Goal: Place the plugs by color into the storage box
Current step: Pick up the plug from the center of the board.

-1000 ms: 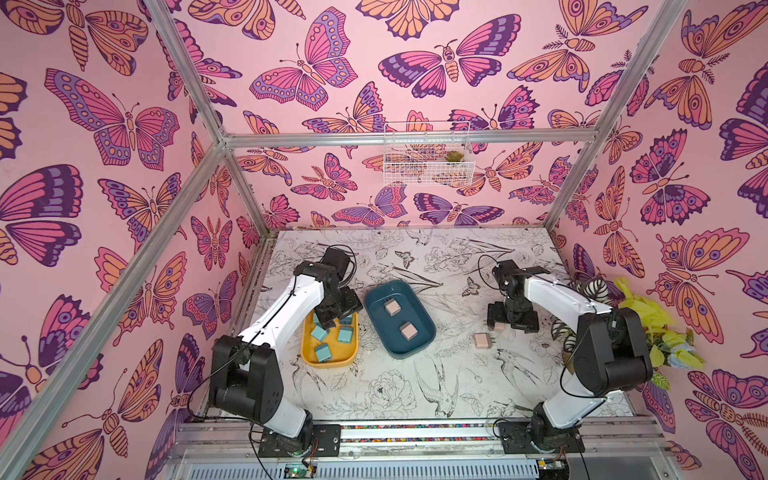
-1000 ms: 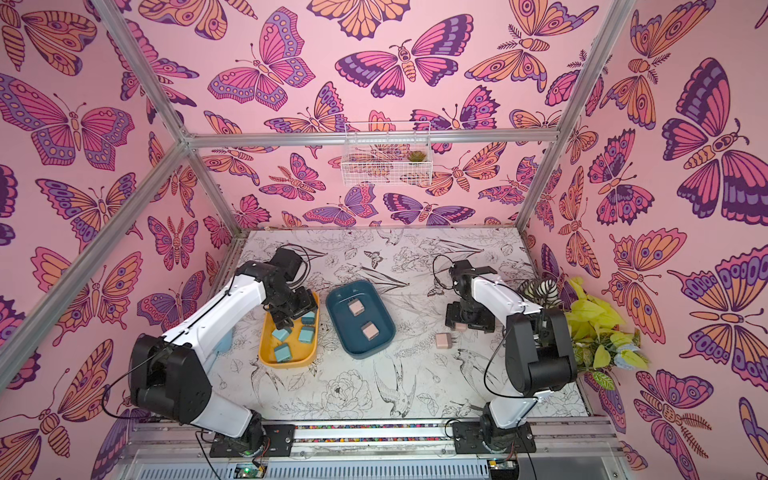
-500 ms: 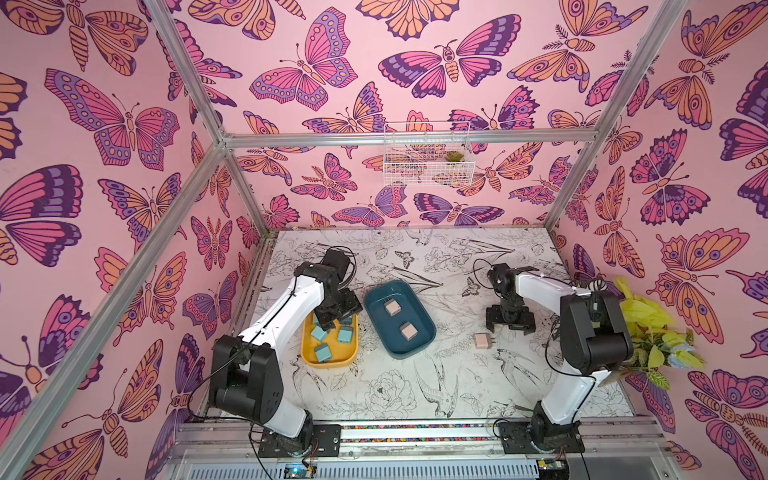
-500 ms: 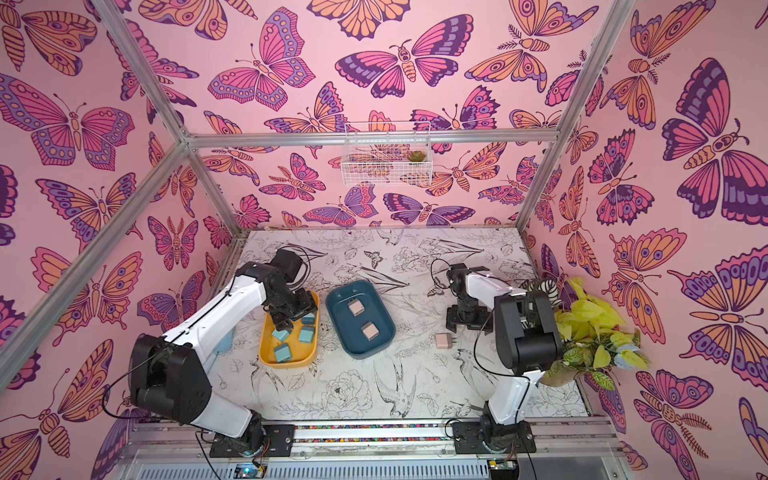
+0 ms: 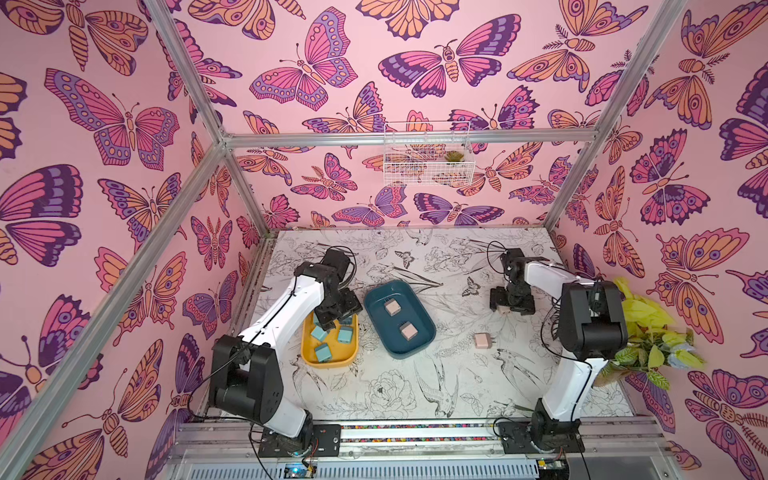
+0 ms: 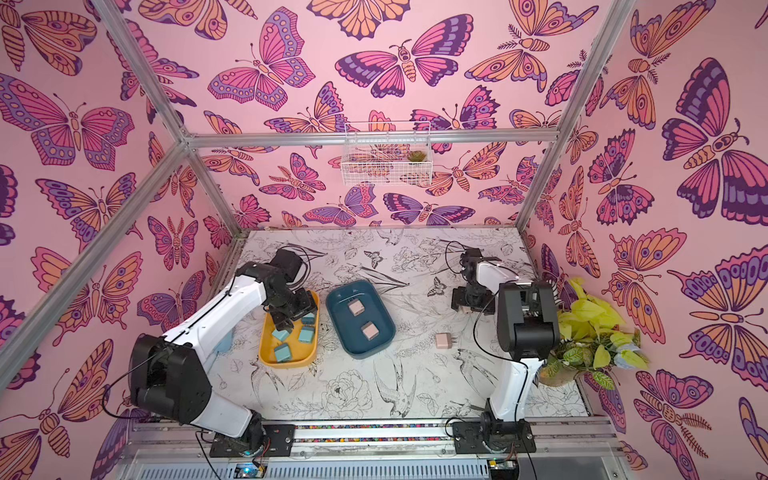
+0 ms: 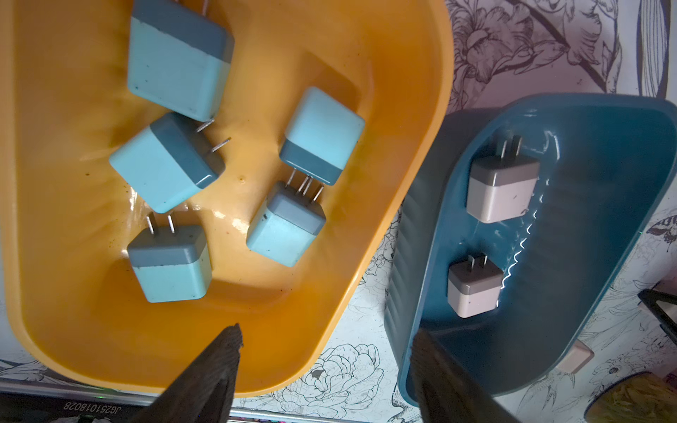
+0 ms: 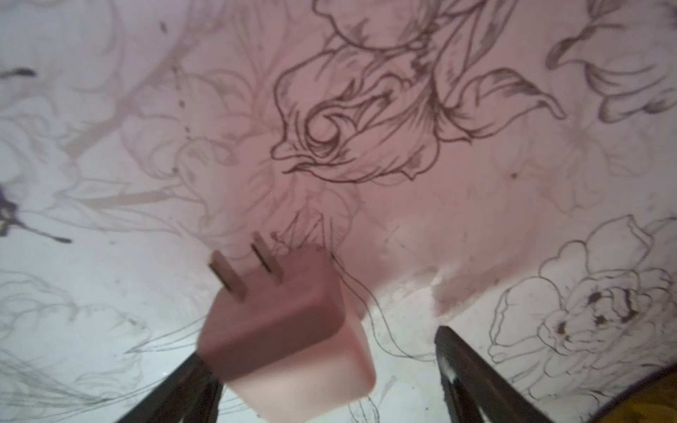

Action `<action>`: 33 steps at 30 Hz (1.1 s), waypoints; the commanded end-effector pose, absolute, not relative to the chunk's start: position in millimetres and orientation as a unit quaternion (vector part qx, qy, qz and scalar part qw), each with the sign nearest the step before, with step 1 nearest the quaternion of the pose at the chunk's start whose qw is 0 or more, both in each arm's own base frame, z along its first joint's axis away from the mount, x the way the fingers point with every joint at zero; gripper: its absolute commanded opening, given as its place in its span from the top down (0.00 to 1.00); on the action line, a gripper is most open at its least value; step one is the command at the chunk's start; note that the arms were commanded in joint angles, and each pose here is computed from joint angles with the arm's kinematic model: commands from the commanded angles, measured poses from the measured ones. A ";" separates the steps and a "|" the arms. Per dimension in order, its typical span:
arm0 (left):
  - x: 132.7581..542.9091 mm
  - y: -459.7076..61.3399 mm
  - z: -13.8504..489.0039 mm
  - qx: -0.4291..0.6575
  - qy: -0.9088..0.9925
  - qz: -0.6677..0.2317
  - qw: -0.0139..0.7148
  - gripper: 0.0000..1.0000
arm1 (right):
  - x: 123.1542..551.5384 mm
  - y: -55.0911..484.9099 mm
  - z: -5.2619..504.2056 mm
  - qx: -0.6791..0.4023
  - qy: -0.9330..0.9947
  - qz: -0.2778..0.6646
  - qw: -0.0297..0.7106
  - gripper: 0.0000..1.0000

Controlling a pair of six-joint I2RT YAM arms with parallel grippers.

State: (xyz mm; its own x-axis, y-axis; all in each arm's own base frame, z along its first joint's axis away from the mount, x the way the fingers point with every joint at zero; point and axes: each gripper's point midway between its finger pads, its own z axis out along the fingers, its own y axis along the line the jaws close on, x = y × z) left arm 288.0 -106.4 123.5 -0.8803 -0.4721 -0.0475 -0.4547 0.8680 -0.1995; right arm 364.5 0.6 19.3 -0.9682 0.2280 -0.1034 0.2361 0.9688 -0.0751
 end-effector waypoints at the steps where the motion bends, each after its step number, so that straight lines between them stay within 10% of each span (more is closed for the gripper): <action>1: 283.9 -104.3 123.9 -0.240 0.966 -0.089 0.045 0.25 | 374.6 12.4 13.0 0.095 0.994 -0.010 0.057 0.13; 12: 282.6 -104.1 124.1 -0.238 0.966 -0.091 0.045 0.25 | 371.8 17.0 -0.2 0.099 0.994 0.005 0.042 0.52; 33: 291.7 -106.1 125.1 -0.228 0.968 -0.088 0.049 0.25 | 344.0 74.9 73.5 0.023 0.996 0.011 0.083 0.59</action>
State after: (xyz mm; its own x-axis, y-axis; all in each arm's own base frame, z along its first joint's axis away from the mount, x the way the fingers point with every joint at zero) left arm 288.2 -107.4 124.1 -0.8839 -0.4654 -0.0469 -0.4478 0.8709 -0.2026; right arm 345.3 52.5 39.8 -0.9865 0.1067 -0.1241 0.1053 0.9943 0.0177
